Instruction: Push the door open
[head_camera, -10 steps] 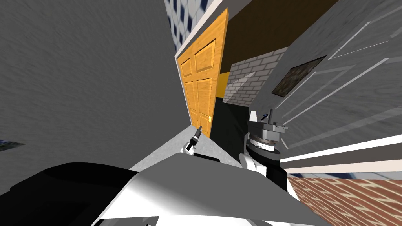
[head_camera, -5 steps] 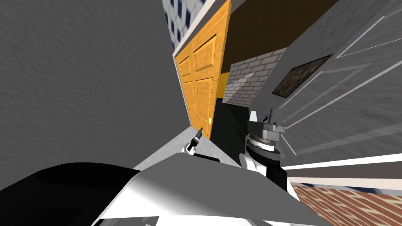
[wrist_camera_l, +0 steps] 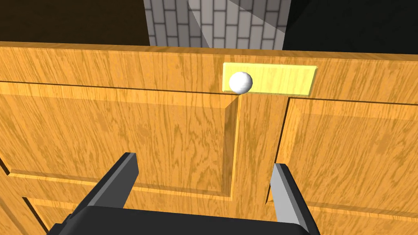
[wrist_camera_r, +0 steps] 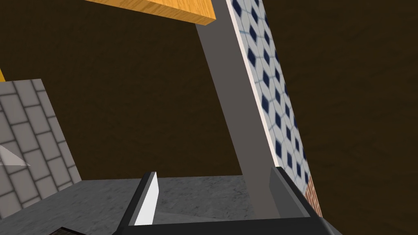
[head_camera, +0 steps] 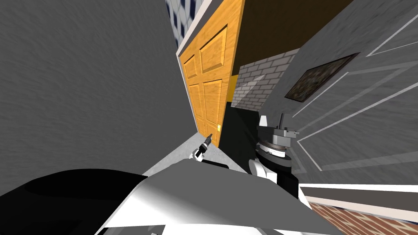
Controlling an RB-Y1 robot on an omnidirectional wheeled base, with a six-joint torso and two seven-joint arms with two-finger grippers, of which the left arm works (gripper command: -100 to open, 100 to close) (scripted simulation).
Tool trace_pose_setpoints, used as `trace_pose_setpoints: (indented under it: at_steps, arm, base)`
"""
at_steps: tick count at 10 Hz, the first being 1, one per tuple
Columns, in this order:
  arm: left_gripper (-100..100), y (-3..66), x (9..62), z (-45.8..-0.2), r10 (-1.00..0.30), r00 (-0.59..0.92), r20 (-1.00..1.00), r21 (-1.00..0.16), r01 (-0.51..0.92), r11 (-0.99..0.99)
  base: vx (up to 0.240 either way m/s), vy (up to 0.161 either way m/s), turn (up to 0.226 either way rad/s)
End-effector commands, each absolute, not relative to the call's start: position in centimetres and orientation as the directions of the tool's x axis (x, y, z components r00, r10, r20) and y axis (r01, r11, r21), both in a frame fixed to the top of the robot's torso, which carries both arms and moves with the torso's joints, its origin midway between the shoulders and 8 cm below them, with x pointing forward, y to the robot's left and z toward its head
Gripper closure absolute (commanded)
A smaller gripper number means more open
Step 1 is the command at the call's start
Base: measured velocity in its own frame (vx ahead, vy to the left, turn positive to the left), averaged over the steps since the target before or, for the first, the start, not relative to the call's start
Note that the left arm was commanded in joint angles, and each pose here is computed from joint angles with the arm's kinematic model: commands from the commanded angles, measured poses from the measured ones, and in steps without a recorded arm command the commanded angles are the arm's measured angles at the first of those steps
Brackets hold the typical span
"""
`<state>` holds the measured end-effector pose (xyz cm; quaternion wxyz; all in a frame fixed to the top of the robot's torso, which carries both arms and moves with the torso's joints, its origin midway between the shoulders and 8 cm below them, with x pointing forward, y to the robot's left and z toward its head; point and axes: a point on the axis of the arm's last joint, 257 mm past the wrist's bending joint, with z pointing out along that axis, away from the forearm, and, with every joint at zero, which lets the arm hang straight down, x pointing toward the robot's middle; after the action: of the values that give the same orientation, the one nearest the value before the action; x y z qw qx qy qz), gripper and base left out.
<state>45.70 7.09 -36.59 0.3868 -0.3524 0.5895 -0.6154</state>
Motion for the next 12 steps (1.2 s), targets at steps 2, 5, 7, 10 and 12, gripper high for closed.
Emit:
trace_pose_setpoints:
  at_steps: [2,5,7,10,12]
  arm:
    - [-100,6.3,45.4,-37.5,-0.88,-0.474,-0.015,-0.999,0.039,-0.004]
    - [-100,5.5,45.1,-38.3,-0.87,-0.493,-0.008,-1.0,0.02,-0.002]
    - [-100,5.0,44.9,-38.8,-0.863,-0.505,-0.004,-1.0,0.009,-0.001]
    - [-100,5.8,45.0,-38.9,-0.87,-0.494,-0.016,-1.0,0.012,0.011]
    - [-100,6.2,45.0,-39.1,-0.873,-0.488,-0.02,-1.0,0.012,0.016]
  base:
    - [0.116,0.04,-0.016]
    - [0.109,0.018,-0.016]
    - [0.1,0.025,-0.014]
    - [0.114,-0.041,-0.026]
    - [0.191,-0.102,-0.024]
